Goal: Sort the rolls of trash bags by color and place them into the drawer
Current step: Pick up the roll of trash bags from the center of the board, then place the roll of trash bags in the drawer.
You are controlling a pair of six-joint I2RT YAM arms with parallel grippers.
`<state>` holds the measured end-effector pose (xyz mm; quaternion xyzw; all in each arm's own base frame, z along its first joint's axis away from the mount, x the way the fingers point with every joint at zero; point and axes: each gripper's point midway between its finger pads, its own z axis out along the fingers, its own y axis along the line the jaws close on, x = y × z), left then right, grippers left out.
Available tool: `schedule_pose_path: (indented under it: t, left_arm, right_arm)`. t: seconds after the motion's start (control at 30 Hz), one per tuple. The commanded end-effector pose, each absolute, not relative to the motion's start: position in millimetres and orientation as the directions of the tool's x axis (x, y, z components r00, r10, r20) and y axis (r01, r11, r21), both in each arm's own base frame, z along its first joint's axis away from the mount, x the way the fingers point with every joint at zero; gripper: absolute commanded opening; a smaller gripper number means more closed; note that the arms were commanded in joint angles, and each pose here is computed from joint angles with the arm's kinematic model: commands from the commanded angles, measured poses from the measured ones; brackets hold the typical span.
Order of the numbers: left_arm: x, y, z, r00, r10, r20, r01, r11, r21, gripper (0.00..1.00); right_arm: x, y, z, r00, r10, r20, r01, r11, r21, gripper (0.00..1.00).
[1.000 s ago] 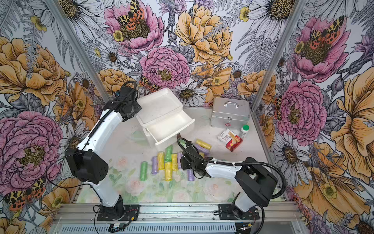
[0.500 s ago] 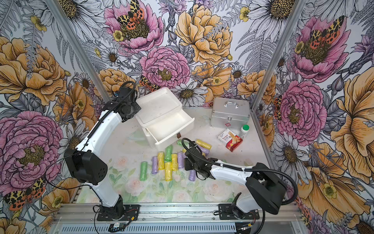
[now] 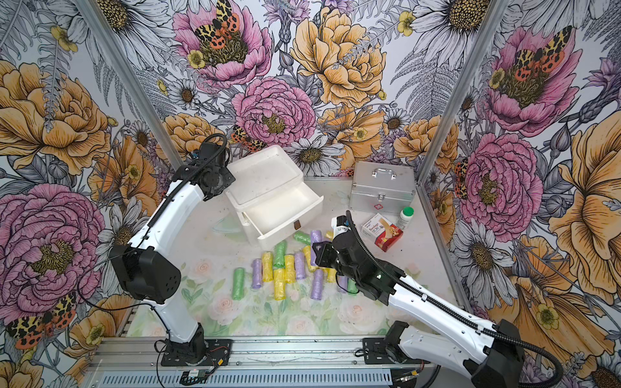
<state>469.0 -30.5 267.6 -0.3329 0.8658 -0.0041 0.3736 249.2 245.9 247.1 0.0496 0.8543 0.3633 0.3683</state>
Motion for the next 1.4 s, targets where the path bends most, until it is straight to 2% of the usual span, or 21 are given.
schedule_pose_path:
  t: [0.0,0.3,0.57,1.03,1.1,1.23,1.37]
  left_arm:
    - [459.3,-31.8,225.0,-0.568,-0.621,-0.54,-0.625,0.752,-0.207,0.0]
    - [456.7,-37.4,225.1,-0.571,-0.629,-0.528,-0.621,0.751,-0.223,0.0]
    - [455.1,-39.4,226.0,-0.574,-0.627,-0.526,-0.617,0.754,-0.225,0.0]
    - [452.3,-44.3,220.2,-0.594,-0.614,-0.52,-0.607,0.766,-0.211,0.0]
    - [447.6,-42.4,236.0,-0.575,-0.617,-0.537,-0.6,0.764,-0.236,0.0]
    - [444.7,-37.1,241.9,-0.557,-0.619,-0.553,-0.61,0.757,-0.233,0.0]
    - [441.1,-33.1,248.7,-0.538,-0.618,-0.573,-0.617,0.752,-0.231,0.0]
  right_arm:
    - [267.5,250.7,294.0,-0.679,0.475,-0.559,-0.143,0.661,0.736,0.1]
    - [317.0,281.0,332.4,-0.632,0.637,-0.442,-0.025,0.553,0.833,0.09]
    - [358.1,305.1,320.5,-0.614,0.713,-0.338,0.055,0.465,0.883,0.13]
    - [386.2,352.0,309.9,-0.667,0.701,-0.25,0.092,0.411,0.907,0.17]
    - [385.8,354.5,302.9,-0.674,0.7,-0.238,0.108,0.411,0.905,0.19]
    - [382.7,360.6,296.0,-0.687,0.692,-0.22,0.123,0.41,0.904,0.26]
    - [382.3,364.3,292.4,-0.692,0.69,-0.21,0.132,0.407,0.904,0.59]
